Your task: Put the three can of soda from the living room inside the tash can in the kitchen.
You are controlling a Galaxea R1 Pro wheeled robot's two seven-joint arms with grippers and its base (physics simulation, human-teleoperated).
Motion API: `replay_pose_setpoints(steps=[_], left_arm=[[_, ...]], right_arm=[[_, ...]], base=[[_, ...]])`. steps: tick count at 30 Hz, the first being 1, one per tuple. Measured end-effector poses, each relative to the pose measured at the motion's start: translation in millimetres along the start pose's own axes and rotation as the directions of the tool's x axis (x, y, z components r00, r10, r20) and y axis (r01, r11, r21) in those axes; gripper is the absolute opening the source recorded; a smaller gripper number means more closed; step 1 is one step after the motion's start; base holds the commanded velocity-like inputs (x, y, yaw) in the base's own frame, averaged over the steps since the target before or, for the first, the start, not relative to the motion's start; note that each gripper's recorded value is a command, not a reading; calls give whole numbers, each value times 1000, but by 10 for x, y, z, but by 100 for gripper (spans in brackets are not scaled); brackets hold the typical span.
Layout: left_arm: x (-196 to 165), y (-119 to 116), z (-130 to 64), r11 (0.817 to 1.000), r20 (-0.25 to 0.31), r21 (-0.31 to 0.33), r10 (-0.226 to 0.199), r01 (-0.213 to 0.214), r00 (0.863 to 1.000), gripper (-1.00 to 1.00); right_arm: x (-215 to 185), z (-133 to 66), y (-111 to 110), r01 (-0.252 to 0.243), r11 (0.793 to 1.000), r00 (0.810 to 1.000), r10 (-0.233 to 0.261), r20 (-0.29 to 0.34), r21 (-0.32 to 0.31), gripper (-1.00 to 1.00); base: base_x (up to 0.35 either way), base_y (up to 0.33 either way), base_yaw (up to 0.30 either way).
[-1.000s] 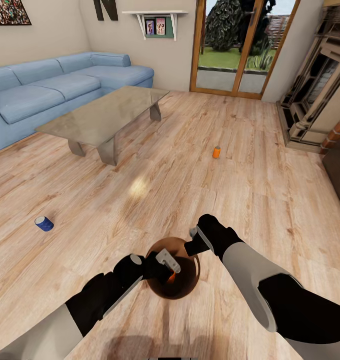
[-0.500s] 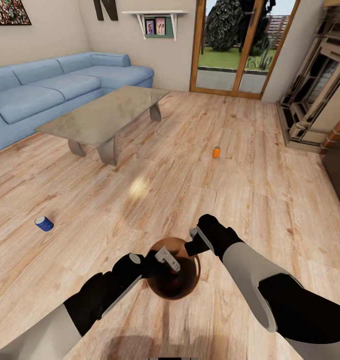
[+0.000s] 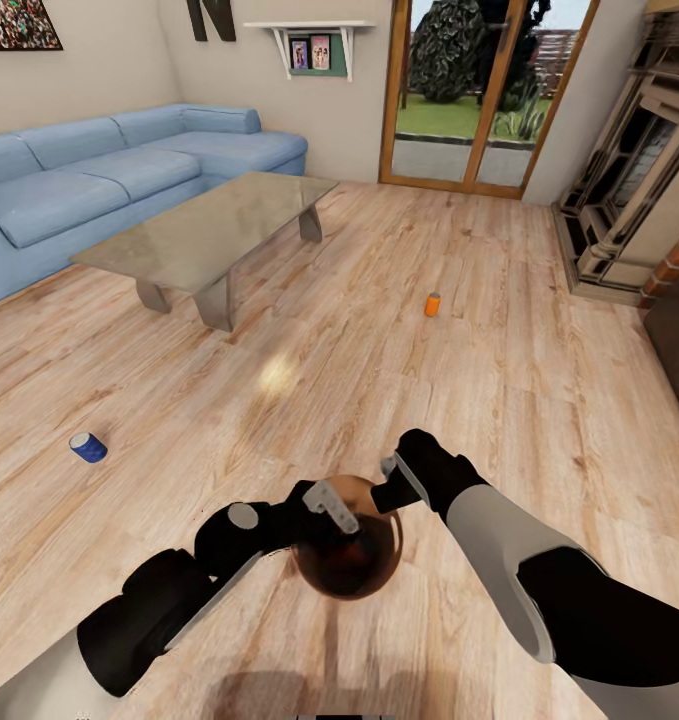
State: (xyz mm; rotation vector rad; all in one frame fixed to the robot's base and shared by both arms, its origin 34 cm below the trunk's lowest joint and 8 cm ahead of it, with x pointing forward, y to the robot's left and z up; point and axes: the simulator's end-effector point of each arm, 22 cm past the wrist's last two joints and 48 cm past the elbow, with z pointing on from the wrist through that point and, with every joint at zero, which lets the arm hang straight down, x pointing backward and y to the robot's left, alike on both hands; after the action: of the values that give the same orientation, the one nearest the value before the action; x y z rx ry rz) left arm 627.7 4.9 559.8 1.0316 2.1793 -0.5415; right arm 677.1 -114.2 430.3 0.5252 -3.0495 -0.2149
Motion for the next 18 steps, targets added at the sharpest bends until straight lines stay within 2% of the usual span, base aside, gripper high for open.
replay_pose_setpoints(steps=[1, 4, 6, 9, 11, 12, 13, 14, 15, 18], left_arm=[[23, 207, -69, 999, 6, -37, -18, 18, 1000, 100], [50, 495, -180, 994, 24, -87, -68, 70, 997, 100], [110, 891, -377, 976, 68, -143, -158, 167, 985, 100], [143, 1175, -554, 956, 120, -169, -223, 241, 967, 100], [211, 1594, -847, 919, 205, -215, -288, 330, 935, 100], [350, 1942, -1126, 875, 271, -265, -335, 405, 902, 100], [423, 2123, -1275, 849, 300, -296, -352, 437, 887, 100], [473, 2198, -1343, 836, 312, -310, -361, 453, 879, 100], [559, 2323, -1459, 813, 334, -337, -368, 475, 868, 100], [751, 2497, -1606, 773, 363, -381, -380, 508, 851, 100]], right_arm=[[2, 0, -7, -2, 1000, 1000, 2, 0, -1, -100], [4, 0, -24, 0, 1000, 1000, 0, -1, 5, -100], [4, 0, -25, 0, 1000, 1000, 0, -1, 5, -100], [3, 0, -15, -3, 1000, 1000, 3, 0, 0, -100], [4, 0, -16, -4, 1000, 1000, 4, 0, 0, -100], [5, 1, -21, -4, 1000, 1000, 4, 0, 1, -100], [5, 0, -25, -2, 1000, 1000, 2, 0, 3, -100], [6, 1, -29, -1, 1000, 1000, 1, -1, 5, -100], [9, 3, -32, -2, 1000, 1000, 2, -1, 5, -100], [12, 5, -31, -6, 1000, 1000, 6, -1, 1, -100]], base=[[0, 0, 0], [0, 0, 0], [0, 0, 0], [0, 0, 0], [0, 0, 0], [0, 0, 0], [0, 0, 0], [0, 0, 0], [0, 0, 0], [0, 0, 0]])
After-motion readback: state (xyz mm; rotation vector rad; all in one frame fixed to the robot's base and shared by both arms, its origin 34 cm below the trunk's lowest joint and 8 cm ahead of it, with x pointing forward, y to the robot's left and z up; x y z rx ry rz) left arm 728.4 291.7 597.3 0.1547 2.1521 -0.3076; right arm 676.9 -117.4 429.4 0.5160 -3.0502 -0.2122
